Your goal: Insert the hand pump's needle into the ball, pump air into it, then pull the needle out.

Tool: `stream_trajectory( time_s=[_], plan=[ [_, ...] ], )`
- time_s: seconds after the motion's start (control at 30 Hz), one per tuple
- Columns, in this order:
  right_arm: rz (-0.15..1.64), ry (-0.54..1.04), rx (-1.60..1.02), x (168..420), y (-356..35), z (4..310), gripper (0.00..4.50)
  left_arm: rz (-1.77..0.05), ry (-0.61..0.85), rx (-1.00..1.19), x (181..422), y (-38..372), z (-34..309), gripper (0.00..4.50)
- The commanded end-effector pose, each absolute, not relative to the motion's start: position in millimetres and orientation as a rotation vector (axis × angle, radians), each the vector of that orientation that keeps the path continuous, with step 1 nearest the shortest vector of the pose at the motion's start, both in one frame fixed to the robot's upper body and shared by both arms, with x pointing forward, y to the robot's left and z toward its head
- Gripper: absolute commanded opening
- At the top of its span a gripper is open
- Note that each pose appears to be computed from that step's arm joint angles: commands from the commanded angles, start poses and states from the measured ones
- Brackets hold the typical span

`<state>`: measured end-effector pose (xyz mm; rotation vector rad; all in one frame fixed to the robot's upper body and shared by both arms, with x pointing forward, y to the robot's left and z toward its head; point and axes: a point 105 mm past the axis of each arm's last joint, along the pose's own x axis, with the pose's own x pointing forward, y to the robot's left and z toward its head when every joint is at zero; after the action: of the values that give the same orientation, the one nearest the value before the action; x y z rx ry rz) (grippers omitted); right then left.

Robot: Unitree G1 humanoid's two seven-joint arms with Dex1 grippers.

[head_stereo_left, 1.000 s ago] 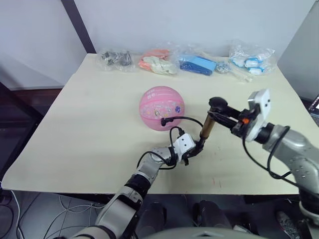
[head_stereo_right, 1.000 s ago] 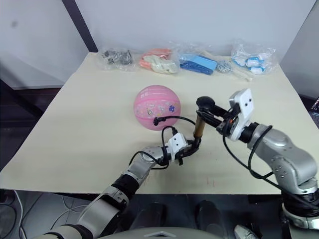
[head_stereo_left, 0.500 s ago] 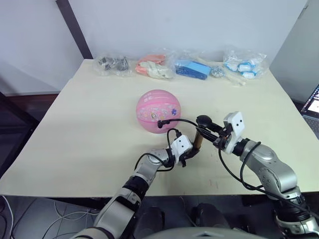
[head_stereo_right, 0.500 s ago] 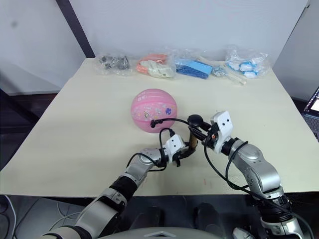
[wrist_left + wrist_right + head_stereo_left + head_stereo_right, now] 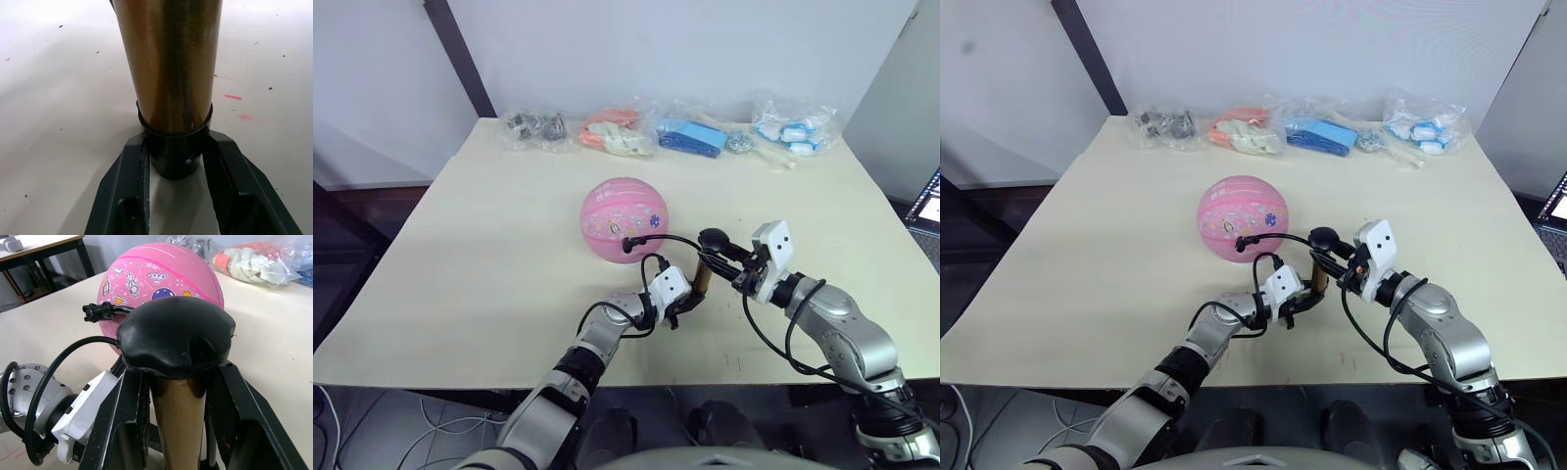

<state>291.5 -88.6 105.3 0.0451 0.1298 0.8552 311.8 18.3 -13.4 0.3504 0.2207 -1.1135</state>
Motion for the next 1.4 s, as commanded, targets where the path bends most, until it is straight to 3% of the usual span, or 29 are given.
stream_trajectory(
  time_s=[0.03,0.07,0.1,0.17,0.23,0.3,0.53,0.73,0.93,1.07,1.33,1.4],
  plan=[
    [0.871,0.439,0.095,267.7,-85.8,37.9,1.09,-1.133,0.426,0.329,285.9,42.4,-54.1,1.57],
    [0.871,0.434,0.094,268.4,-85.6,39.3,1.09,-1.145,0.400,0.318,285.9,41.2,-48.2,2.11],
    [0.870,0.429,0.094,269.0,-85.3,40.7,1.09,-1.151,0.373,0.315,286.4,40.9,-42.6,2.25],
    [0.868,0.415,0.087,270.9,-85.3,44.5,1.09,-1.152,0.316,0.295,288.4,41.5,-28.7,2.96],
    [0.867,0.402,0.084,272.7,-85.2,48.7,1.09,-1.152,0.287,0.270,288.7,43.7,-18.2,3.92],
    [0.867,0.373,0.071,276.2,-85.6,58.1,1.09,-1.180,0.245,0.232,284.5,47.8,-2.3,4.40],
    [0.899,0.290,0.043,277.1,-81.8,95.9,1.09,-1.213,0.174,0.124,266.2,71.0,39.6,4.50],
    [0.927,0.224,0.026,275.2,-81.0,137.2,1.09,-1.260,0.145,-0.029,236.4,102.8,65.4,4.50],
    [0.957,0.210,-0.076,270.1,-84.9,163.8,1.09,-1.283,0.108,-0.078,192.1,121.6,110.8,4.50],
    [0.971,0.221,-0.130,265.2,-87.8,173.8,1.09,-1.254,0.102,-0.114,175.5,130.9,134.1,4.50],
    [0.945,0.228,-0.233,265.3,-97.8,197.8,1.09,-1.174,0.058,-0.088,178.9,166.0,158.3,4.50],
    [0.937,0.235,-0.254,265.1,-100.6,202.5,1.09,-1.180,0.053,-0.064,216.2,174.6,165.6,4.50]
  ],
)
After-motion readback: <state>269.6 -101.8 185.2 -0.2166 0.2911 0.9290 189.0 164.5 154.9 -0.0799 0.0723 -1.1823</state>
